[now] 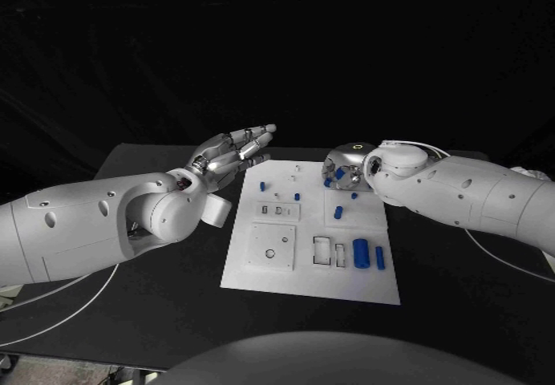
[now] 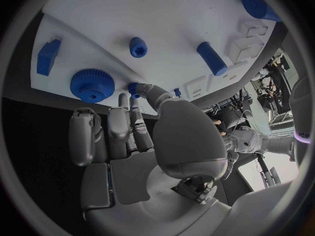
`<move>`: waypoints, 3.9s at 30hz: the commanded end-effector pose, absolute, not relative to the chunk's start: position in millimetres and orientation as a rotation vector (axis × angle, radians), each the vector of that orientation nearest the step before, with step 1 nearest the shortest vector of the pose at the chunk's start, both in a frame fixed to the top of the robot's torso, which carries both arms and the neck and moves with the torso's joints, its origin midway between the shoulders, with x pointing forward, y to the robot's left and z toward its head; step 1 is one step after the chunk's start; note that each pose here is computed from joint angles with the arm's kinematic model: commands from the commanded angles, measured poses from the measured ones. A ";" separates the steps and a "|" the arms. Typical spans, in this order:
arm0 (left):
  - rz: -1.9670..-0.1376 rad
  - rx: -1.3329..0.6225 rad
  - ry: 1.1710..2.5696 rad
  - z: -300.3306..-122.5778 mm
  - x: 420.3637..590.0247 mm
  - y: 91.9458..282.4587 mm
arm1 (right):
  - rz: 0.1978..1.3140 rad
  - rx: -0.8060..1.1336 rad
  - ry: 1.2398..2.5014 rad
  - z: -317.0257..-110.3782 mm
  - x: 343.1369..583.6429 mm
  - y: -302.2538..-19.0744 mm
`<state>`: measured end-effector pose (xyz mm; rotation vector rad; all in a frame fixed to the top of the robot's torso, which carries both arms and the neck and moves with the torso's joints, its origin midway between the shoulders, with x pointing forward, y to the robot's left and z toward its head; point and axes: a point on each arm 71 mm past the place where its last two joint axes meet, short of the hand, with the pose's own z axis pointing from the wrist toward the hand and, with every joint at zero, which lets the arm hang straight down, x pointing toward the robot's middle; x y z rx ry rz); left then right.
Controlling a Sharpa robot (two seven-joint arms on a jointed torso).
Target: Assemble the parts on the task board
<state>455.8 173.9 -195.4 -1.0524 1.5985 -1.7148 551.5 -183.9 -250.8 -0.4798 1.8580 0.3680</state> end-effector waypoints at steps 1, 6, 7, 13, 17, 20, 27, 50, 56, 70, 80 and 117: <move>-1.742 -1.038 1.609 -194.3 454.9 170.7 | 0.371 -0.492 1.870 -252.1 550.8 -182.9; -1.743 -1.037 1.610 -194.4 455.1 170.2 | 0.371 -0.492 1.873 -252.5 550.7 -182.8; -1.743 -1.037 1.611 -194.5 455.1 170.2 | 0.371 -0.492 1.874 -252.6 550.7 -182.8; -1.741 -1.039 1.616 -195.0 455.6 170.6 | 0.370 -0.492 1.878 -252.9 550.5 -182.1; -1.740 -1.040 1.618 -195.1 455.7 170.6 | 0.370 -0.492 1.880 -253.0 550.4 -181.9; -1.740 -1.040 1.620 -195.3 455.7 170.4 | 0.370 -0.492 1.879 -253.0 550.5 -182.0; -1.738 -1.042 1.623 -195.7 456.0 170.4 | 0.372 -0.483 1.869 -252.3 550.9 -183.3; -1.714 -1.050 1.618 -196.3 456.0 172.5 | 0.431 -0.429 1.763 -206.3 556.7 -180.7; -1.714 -1.047 1.614 -196.0 456.1 170.9 | 0.432 -0.431 1.762 -201.5 564.5 -167.5; -1.712 -1.044 1.610 -194.7 454.5 168.2 | 0.407 -0.411 1.789 -212.2 579.0 -147.6; -1.721 -1.040 1.615 -194.2 454.0 163.6 | 0.363 -0.411 1.785 -226.5 582.5 -142.8; -1.716 -1.038 1.616 -194.9 456.4 162.7 | 0.319 -0.378 1.773 -229.7 586.5 -152.9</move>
